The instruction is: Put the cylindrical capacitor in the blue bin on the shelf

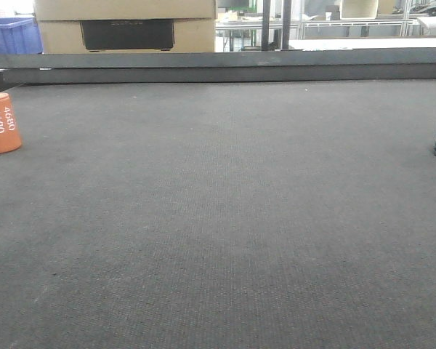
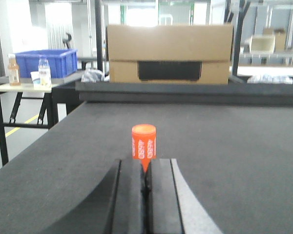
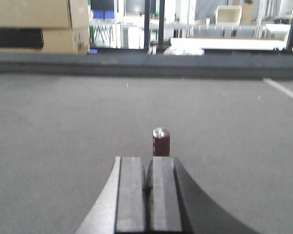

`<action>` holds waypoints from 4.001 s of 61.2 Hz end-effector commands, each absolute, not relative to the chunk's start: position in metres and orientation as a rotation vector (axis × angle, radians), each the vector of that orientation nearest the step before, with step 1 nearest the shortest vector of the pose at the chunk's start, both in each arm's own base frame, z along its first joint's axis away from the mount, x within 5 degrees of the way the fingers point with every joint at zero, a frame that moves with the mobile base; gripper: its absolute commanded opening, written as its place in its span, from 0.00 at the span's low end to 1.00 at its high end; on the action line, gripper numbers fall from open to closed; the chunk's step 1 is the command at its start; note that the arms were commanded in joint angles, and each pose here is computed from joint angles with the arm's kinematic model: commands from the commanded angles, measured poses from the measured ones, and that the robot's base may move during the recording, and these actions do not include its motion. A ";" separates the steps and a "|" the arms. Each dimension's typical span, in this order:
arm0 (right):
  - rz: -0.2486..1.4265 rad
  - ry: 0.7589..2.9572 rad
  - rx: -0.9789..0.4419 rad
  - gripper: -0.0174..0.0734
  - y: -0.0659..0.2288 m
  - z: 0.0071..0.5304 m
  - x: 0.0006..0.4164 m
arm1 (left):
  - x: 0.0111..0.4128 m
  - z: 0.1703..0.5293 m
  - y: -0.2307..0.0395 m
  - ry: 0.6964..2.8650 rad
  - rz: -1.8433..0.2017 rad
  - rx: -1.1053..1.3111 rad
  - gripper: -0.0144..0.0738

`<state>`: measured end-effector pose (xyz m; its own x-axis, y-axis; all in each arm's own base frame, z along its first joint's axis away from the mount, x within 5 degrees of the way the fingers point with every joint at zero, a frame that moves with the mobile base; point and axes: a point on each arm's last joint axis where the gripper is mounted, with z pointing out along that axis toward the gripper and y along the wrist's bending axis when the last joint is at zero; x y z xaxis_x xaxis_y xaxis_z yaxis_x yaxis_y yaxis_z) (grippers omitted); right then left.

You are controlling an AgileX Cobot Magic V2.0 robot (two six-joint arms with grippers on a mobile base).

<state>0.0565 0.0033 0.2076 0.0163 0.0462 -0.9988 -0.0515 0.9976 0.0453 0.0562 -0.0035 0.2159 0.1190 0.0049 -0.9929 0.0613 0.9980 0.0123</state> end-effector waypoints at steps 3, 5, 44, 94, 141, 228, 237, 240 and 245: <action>0.069 1.441 0.011 0.01 0.002 0.217 0.056 | 0.055 0.222 -0.003 1.385 -0.100 -0.009 0.04; 0.067 1.422 0.014 0.01 0.001 0.219 0.055 | 0.055 0.224 -0.002 1.365 -0.111 -0.022 0.04; 0.105 1.450 -0.044 0.26 0.007 0.411 0.063 | 0.053 0.390 -0.006 1.455 -0.116 0.023 0.34; 0.042 1.902 0.016 0.82 0.007 0.269 0.215 | 0.097 0.391 -0.014 1.625 -0.169 0.065 0.85; -0.136 1.743 0.137 0.82 -0.007 0.155 0.299 | 0.097 0.391 -0.014 1.625 -0.169 0.065 0.85; -0.065 1.726 0.174 0.01 -0.002 0.201 0.326 | 0.159 0.353 -0.018 1.788 -0.041 0.139 0.85; -0.008 1.690 0.127 0.01 0.005 0.248 0.305 | 0.198 0.317 -0.023 1.861 -0.045 0.148 0.85; 0.011 1.680 0.118 0.01 0.008 0.261 0.297 | 0.211 0.306 -0.024 1.840 -0.048 0.149 0.85; 0.039 1.663 0.105 0.01 0.011 0.282 0.283 | 0.232 0.289 -0.027 1.810 -0.053 0.146 0.85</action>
